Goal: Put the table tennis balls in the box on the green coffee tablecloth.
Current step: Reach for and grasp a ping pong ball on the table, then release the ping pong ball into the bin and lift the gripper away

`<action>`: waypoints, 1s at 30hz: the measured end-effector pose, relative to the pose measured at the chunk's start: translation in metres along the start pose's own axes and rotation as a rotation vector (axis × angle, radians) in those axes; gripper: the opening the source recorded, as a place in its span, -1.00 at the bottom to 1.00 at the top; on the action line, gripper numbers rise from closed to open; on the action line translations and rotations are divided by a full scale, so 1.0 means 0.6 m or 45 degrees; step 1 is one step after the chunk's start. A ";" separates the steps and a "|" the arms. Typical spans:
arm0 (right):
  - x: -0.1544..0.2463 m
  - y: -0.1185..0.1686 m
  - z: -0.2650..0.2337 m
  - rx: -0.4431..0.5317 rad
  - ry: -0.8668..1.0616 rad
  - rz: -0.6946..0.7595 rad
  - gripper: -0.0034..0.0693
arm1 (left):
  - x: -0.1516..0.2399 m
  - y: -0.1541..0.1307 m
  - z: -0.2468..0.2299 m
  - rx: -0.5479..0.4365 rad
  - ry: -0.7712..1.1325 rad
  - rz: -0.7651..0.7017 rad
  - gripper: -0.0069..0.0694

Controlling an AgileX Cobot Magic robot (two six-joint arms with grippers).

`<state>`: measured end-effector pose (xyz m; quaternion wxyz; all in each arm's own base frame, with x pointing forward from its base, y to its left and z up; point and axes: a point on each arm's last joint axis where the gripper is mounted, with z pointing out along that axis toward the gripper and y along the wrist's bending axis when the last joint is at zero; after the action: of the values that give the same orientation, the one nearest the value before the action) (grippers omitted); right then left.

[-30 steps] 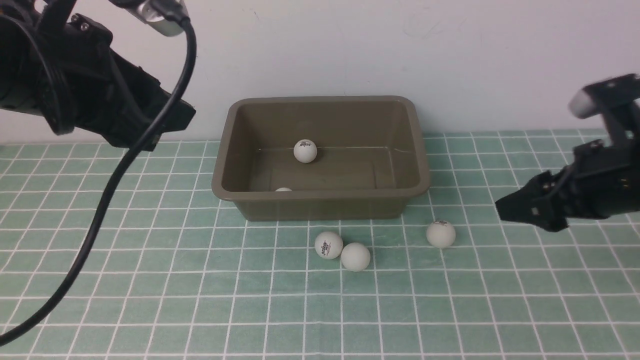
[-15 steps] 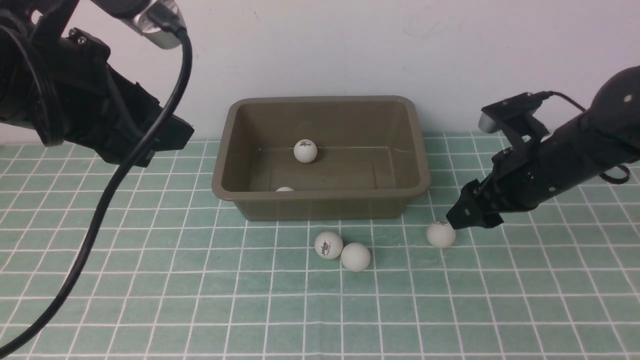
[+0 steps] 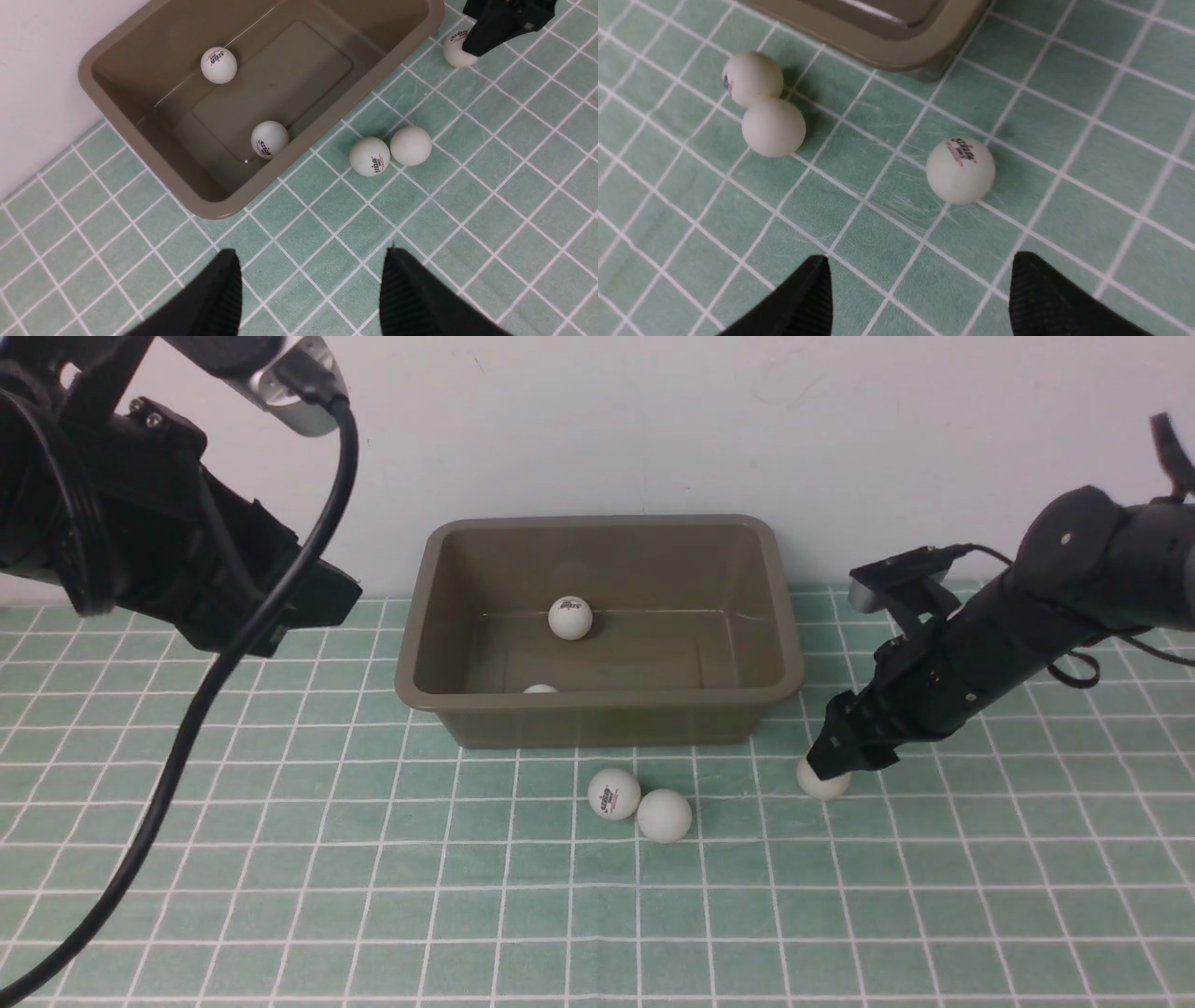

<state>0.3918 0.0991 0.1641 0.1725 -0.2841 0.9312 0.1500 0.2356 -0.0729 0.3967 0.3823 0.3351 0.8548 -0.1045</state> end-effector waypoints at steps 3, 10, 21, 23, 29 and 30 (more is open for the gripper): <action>-0.003 -0.006 0.019 -0.013 0.023 0.004 0.36 | 0.000 0.000 0.000 0.000 0.000 0.000 0.13; -0.009 0.010 0.047 -0.041 0.058 -0.025 0.18 | 0.000 0.001 0.000 -0.004 0.003 0.004 0.13; -0.045 0.029 -0.100 0.130 -0.170 -0.018 0.08 | 0.003 0.002 0.000 -0.016 0.026 0.018 0.13; -0.052 0.035 -0.129 0.146 -0.235 0.005 0.08 | 0.003 0.002 0.000 -0.013 0.029 0.018 0.13; -0.115 0.084 -0.120 -0.021 -0.400 -0.109 0.08 | 0.004 0.001 0.000 -0.008 0.036 0.018 0.13; -0.122 0.086 -0.112 -0.038 -0.409 -0.127 0.08 | 0.004 0.001 0.000 -0.008 0.037 0.019 0.13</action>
<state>0.4030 0.1499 0.2636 0.3222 -0.3050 0.8739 0.1986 0.2347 -0.0711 0.3948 0.3718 0.3416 0.8581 -0.0940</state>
